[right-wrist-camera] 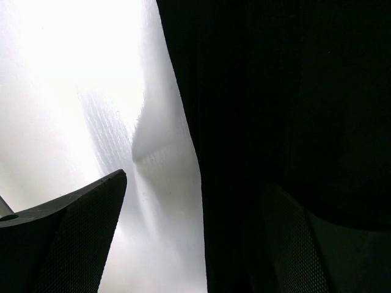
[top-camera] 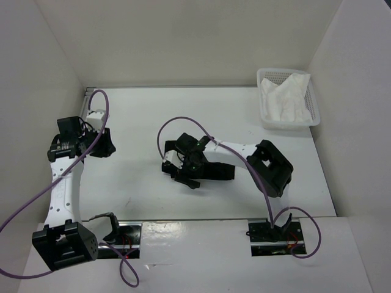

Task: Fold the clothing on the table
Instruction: Fold the skirt

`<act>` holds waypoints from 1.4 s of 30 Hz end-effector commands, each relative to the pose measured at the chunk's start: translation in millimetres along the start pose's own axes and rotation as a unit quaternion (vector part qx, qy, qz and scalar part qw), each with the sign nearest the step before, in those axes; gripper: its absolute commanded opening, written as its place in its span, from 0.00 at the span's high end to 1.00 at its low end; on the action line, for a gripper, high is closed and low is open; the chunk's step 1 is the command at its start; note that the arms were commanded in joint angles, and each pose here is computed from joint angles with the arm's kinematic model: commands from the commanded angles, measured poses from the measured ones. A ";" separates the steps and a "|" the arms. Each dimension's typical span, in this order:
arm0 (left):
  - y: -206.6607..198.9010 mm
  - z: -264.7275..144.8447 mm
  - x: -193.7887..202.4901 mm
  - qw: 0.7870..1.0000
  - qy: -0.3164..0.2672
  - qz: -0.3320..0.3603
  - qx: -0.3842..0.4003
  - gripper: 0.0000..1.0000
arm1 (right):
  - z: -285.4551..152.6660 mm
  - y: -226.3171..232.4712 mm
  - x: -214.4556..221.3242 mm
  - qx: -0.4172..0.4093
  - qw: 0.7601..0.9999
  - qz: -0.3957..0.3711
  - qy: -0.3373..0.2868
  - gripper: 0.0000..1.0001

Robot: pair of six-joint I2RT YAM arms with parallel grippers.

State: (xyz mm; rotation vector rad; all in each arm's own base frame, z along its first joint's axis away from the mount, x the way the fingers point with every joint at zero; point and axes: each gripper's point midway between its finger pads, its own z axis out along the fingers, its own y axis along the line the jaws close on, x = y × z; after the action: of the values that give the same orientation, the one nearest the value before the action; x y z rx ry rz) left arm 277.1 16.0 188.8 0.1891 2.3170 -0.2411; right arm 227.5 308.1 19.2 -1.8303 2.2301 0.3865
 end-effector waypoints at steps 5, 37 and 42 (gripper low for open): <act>-17.7 7.0 -9.3 0.999 -0.003 0.028 0.045 0.55 | -26.9 -3.5 -12.4 0.018 1.000 -0.003 -0.018 0.08; -175.9 219.9 -8.6 0.944 0.133 0.248 0.170 0.19 | -215.9 -124.7 132.0 0.265 0.905 0.312 -0.117 0.05; -186.5 225.5 12.6 0.934 0.153 0.276 0.167 0.20 | -216.0 -126.6 130.5 0.264 0.903 0.316 -0.118 0.05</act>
State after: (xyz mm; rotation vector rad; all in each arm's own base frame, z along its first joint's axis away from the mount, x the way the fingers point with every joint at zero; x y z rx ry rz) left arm 382.7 -208.8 46.7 1.0412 2.4490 -0.3682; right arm 326.1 91.3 164.9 -0.7626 2.3820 0.0586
